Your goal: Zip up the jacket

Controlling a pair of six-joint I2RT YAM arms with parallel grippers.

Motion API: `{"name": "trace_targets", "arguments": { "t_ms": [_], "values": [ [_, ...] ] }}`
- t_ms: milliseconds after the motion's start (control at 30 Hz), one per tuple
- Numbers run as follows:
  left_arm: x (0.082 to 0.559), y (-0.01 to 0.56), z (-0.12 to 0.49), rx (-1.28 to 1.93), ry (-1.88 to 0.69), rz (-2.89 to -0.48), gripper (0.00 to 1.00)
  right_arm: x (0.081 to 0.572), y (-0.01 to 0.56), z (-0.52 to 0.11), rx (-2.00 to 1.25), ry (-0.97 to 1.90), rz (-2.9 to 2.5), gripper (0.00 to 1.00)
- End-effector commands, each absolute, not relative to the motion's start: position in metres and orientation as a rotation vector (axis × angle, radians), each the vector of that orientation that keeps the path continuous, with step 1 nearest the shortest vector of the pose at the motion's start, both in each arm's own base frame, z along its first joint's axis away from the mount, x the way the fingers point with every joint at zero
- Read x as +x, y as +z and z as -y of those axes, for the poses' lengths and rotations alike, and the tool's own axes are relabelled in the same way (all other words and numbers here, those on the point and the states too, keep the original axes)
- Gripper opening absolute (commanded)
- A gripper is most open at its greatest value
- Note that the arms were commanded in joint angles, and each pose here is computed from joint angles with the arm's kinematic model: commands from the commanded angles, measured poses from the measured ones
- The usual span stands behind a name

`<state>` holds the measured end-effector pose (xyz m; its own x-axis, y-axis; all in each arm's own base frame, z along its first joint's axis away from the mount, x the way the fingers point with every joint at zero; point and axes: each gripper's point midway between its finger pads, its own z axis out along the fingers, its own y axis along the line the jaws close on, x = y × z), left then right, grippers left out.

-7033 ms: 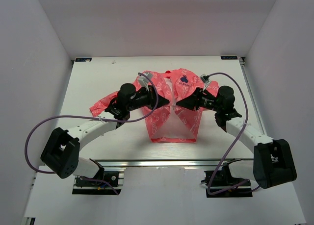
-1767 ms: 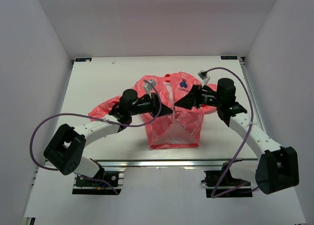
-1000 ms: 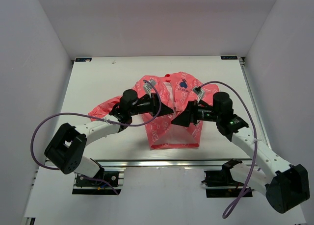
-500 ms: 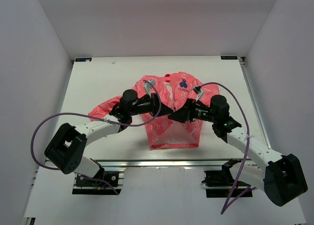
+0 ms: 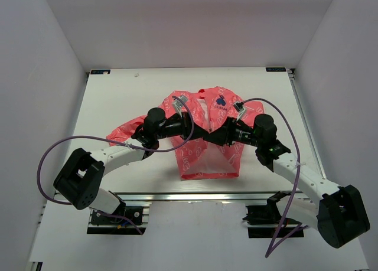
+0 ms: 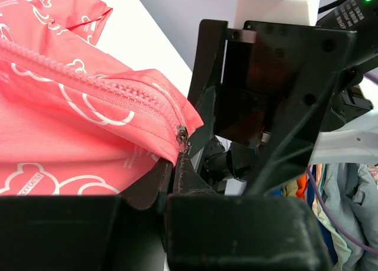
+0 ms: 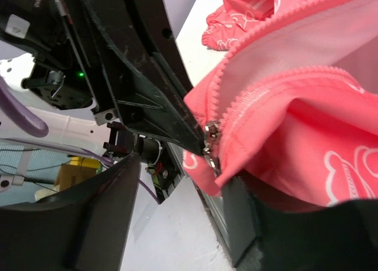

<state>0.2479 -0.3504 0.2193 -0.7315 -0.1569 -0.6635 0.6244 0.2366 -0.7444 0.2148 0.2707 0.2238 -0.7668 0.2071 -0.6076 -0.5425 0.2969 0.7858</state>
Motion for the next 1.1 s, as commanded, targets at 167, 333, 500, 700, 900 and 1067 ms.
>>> {"name": "trace_targets", "arguments": {
  "t_ms": [167,333,500,700,900,1067],
  "values": [
    [0.243,0.222,0.352,0.452,-1.577,-1.856,0.0,0.217,0.229,-0.268,-0.319,1.472,-1.909,0.37],
    [0.24,0.222,0.352,0.471,-1.58,-1.852,0.0,0.222,0.23,-0.265,-0.309,1.431,-1.921,0.2],
    [0.238,0.221,0.352,0.505,-1.57,-1.857,0.0,0.224,0.226,-0.263,-0.312,1.388,-1.958,0.16],
    [0.235,0.218,0.352,0.571,-1.559,-1.859,0.0,0.225,0.229,-0.262,-0.332,1.359,-1.955,0.23],
    [0.235,0.214,0.353,0.572,-1.558,-1.874,0.0,0.223,0.235,-0.266,-0.35,1.403,-1.935,0.28],
    [0.235,0.214,0.352,0.567,-1.554,-1.874,0.0,0.223,0.239,-0.265,-0.353,1.397,-1.923,0.23]
  ]
}}
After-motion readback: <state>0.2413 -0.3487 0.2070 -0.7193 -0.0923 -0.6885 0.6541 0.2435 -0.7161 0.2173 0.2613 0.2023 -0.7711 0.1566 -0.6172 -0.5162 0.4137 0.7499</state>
